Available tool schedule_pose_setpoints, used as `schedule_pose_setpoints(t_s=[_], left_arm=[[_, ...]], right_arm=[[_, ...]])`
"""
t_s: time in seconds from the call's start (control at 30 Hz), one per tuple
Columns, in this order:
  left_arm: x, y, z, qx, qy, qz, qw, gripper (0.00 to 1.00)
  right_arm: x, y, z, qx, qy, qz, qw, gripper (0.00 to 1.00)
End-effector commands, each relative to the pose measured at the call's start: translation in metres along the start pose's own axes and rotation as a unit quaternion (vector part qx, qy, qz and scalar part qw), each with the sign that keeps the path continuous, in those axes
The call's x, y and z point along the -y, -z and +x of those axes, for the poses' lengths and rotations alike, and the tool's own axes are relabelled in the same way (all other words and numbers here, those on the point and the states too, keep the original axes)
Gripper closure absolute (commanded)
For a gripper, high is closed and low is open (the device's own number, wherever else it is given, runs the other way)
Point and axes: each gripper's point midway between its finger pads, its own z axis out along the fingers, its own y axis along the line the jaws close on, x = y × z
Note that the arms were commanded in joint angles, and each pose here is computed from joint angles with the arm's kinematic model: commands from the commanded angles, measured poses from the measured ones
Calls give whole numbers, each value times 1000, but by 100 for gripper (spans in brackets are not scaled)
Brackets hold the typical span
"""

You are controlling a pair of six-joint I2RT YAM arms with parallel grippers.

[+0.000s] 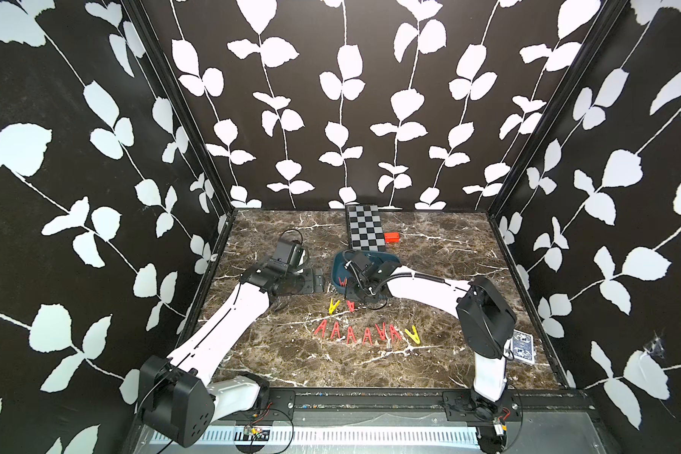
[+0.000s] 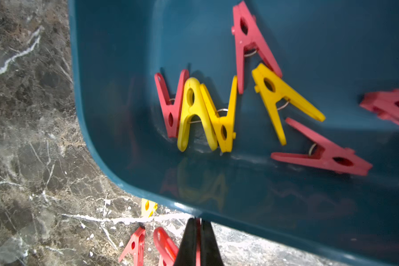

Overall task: Take the clothespins out of the storage box
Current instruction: Place the clothespin at the center of the board.

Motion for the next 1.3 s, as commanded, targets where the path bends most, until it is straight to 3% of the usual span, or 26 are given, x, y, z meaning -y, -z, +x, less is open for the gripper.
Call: schedule_pose_setpoints(t_s=[0.0,0.8,1.0,1.27], left_arm=[[-6,2,10,-9,7,-5,1000,1],[-16,9,22,-12,15,-16,1000,1],[-16,7,23,-13,16,-15,1000,1],[-11,5,18,-11,13,-6,1000,1]], right_arm=[[-6,7,-7,22,-18,2,1000,98],[15,-37,18,6,-38,61,997,92],[10,-38,18,3,-35,54,998,77],[-5,-12,5,25,-24,23,999,67]])
